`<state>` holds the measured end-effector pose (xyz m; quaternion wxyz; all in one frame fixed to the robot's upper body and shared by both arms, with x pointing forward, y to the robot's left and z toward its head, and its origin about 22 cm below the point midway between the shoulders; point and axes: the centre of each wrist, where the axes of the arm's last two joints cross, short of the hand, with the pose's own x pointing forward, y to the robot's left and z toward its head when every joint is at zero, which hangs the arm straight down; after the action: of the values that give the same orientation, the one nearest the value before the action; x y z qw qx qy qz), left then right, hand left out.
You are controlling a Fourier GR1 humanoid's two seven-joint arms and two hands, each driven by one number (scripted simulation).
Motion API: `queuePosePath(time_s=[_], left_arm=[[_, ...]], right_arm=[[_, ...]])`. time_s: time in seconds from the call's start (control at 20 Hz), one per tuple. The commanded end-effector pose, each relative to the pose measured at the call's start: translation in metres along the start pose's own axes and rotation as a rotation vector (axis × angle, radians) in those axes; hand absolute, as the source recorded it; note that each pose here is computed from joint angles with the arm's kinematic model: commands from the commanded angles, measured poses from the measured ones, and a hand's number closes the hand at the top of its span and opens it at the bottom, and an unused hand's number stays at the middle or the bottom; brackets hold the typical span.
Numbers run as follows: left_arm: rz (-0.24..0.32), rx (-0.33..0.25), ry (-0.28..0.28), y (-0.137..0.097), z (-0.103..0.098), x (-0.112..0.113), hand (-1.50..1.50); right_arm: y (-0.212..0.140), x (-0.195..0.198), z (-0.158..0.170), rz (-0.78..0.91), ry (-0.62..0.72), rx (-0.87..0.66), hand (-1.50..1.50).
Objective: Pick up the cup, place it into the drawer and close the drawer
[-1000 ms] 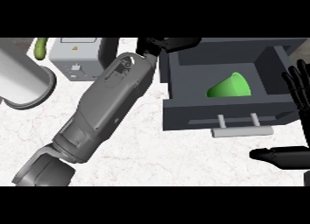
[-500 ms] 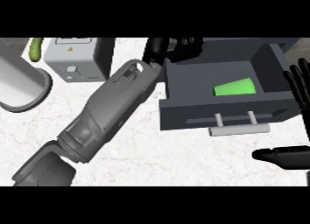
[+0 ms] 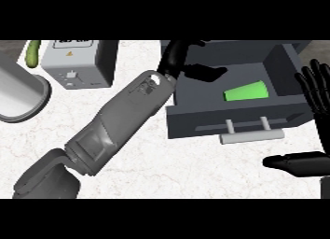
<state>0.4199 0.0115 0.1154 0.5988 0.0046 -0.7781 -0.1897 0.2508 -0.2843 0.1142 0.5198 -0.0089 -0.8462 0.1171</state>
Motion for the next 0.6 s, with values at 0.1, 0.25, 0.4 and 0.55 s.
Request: queuePosePath(time_s=[0.1,0.25,0.4,0.55], left_arm=[[-0.002,0.014,-0.010,-0.010,0.009,-0.004,-1.50],[0.030,0.047,-0.104,-0.014,0.013,-0.003,-1.50],[0.087,0.054,-0.138,-0.017,0.008,0.015,-1.50],[0.131,0.063,-0.172,-0.017,0.006,0.022,-1.50]], right_arm=[[-0.001,0.000,0.006,-0.016,0.008,-0.006,-1.50],[-0.009,0.004,0.001,-0.120,-0.036,0.031,-1.50],[-0.015,0.004,0.013,-0.197,-0.043,0.088,-1.50],[-0.015,0.005,0.012,-0.147,-0.043,0.137,1.50]])
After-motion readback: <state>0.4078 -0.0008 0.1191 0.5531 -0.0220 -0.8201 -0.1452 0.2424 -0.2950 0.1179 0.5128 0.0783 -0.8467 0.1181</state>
